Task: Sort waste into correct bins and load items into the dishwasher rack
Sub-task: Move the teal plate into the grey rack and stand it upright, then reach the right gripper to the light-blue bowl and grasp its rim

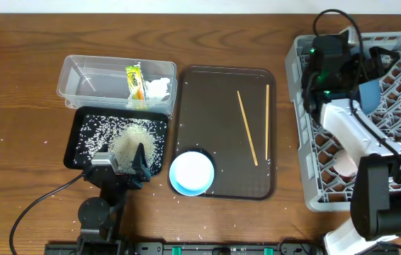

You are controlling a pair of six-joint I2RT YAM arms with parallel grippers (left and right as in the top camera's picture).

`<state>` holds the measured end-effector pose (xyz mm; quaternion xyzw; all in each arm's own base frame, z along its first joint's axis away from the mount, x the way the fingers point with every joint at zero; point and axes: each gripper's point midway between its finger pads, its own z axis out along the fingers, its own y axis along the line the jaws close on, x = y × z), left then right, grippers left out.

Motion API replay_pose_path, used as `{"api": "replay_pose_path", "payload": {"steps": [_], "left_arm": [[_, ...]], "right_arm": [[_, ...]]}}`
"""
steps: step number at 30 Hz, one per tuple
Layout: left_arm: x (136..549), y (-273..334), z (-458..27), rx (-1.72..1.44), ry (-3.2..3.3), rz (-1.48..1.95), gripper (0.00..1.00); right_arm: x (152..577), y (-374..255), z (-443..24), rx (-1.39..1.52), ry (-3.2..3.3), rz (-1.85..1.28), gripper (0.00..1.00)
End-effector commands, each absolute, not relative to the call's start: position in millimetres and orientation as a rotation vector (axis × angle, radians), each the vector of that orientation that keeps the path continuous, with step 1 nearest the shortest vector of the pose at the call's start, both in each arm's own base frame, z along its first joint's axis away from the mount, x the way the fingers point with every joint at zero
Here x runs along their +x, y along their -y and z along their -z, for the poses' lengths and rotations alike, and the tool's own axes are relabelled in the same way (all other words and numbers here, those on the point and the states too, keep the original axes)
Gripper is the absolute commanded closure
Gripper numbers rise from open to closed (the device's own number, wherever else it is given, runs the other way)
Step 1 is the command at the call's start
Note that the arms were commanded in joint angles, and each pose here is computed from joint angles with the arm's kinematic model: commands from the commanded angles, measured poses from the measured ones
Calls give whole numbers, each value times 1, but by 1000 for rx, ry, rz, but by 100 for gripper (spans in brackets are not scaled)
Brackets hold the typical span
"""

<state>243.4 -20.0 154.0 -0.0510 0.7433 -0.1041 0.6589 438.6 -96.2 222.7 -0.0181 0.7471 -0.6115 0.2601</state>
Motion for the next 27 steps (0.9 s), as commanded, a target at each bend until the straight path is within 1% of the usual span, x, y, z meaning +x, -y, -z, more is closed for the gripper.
{"api": "replay_pose_path", "payload": {"steps": [1, 7, 11, 14, 17, 20, 21, 24, 27], "left_arm": [[243, 21, -139, -101, -1718, 232, 7], [243, 21, -139, -101, -1718, 232, 7], [243, 21, -139, -101, -1718, 232, 7], [243, 21, -139, -101, -1718, 232, 7], [243, 21, -139, -101, -1718, 232, 7], [243, 21, -139, -101, -1718, 232, 6], [243, 21, -139, -101, -1718, 232, 7], [243, 21, -139, -101, -1718, 232, 7], [243, 21, -139, -101, -1718, 232, 7]], "right_arm": [[449, 58, -223, -116, -1986, 1556, 1], [456, -18, -220, -334, -1944, 1386, 1], [445, -84, -204, -516, -1968, 1126, 1], [423, -136, -174, -616, -2081, 764, 1], [389, -185, -146, -586, -2264, 267, 1], [352, -232, -133, -538, -2428, -244, 1], [343, -243, -132, -530, -2461, -359, 1], [310, -268, -126, -516, -2578, -657, 14], [283, -276, -112, -509, -2704, -769, 23]]}}
